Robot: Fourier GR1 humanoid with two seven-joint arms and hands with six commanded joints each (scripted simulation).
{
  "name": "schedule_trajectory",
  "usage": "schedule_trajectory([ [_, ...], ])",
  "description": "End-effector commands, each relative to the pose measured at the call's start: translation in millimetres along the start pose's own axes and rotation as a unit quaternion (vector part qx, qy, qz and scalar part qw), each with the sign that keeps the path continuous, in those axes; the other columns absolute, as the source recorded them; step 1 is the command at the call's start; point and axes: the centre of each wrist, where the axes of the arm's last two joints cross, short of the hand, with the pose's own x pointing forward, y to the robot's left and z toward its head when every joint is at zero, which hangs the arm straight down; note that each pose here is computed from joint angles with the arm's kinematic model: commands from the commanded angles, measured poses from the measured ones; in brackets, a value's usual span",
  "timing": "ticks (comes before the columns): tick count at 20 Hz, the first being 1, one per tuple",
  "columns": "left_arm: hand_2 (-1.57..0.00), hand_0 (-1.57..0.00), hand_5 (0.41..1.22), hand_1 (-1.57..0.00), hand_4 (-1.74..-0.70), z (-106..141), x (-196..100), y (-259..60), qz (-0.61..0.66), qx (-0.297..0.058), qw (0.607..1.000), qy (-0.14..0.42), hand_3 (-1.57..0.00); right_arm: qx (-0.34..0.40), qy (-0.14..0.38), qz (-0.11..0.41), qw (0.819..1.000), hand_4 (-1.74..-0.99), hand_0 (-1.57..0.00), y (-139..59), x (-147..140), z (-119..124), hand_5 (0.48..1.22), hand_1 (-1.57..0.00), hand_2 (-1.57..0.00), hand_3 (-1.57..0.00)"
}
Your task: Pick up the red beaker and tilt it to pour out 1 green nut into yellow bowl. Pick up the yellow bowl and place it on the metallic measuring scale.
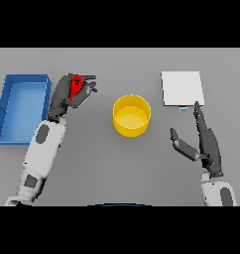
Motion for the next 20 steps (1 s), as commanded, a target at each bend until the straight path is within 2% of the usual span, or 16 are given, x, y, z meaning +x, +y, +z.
schedule_trajectory([
  [1, -1.56, -1.56, 1.121, -1.56, -1.73, -5, 7, 1, -0.035, -0.016, 0.999, 0.015, -1.56, 0.002, 0.000, -0.002, 1.000, -1.257, 0.00, 3.0, 1, 1, 0.663, 0.00, 0.00, 0.00],
  [5, -1.56, -1.56, 1.117, -1.56, -1.73, -9, 21, -5, -0.121, -0.062, 0.990, 0.023, -1.56, -0.002, 0.011, 0.008, 1.000, -1.256, 0.00, 3.8, 0, 1, 0.676, 0.00, 0.00, 0.00],
  [10, -1.57, -1.57, 1.117, -1.57, -1.74, -19, 36, -21, -0.209, -0.082, 0.974, 0.035, -1.57, 0.000, 0.014, 0.011, 1.000, -1.255, 0.00, 1.2, -1, 0, 0.681, 0.00, 0.00, 0.00],
  [15, -1.57, -1.57, 1.127, -1.57, -1.74, -25, 52, -38, -0.394, -0.120, 0.911, 0.014, -1.57, 0.003, 0.013, 0.000, 1.000, -1.256, 0.00, 3.3, 3, 3, 0.690, 0.00, 0.00, 0.00],
  [16, -1.57, -1.57, 1.145, -1.57, -1.74, -27, 54, -41, -0.429, -0.126, 0.894, 0.008, -1.57, 0.004, 0.013, -0.003, 1.000, -1.262, 0.00, 8.0, 4, 3, 0.694, 0.00, 0.00, 0.00],
  [17, -1.57, -1.57, 1.161, -1.57, -1.74, -30, 57, -43, -0.455, -0.132, 0.881, 0.002, -1.57, 0.003, 0.011, -0.001, 1.000, -1.267, 0.00, 2.5, 4, 4, 0.698, 0.00, 0.00, 0.00],
  [20, -1.57, -1.57, 1.190, -1.57, -1.74, -36, 65, -45, -0.522, -0.149, 0.840, -0.022, -1.57, 0.005, 0.010, -0.003, 1.000, -1.274, 0.00, 6.5, 7, 1, 0.704, 0.00, 0.00, 0.00],
])
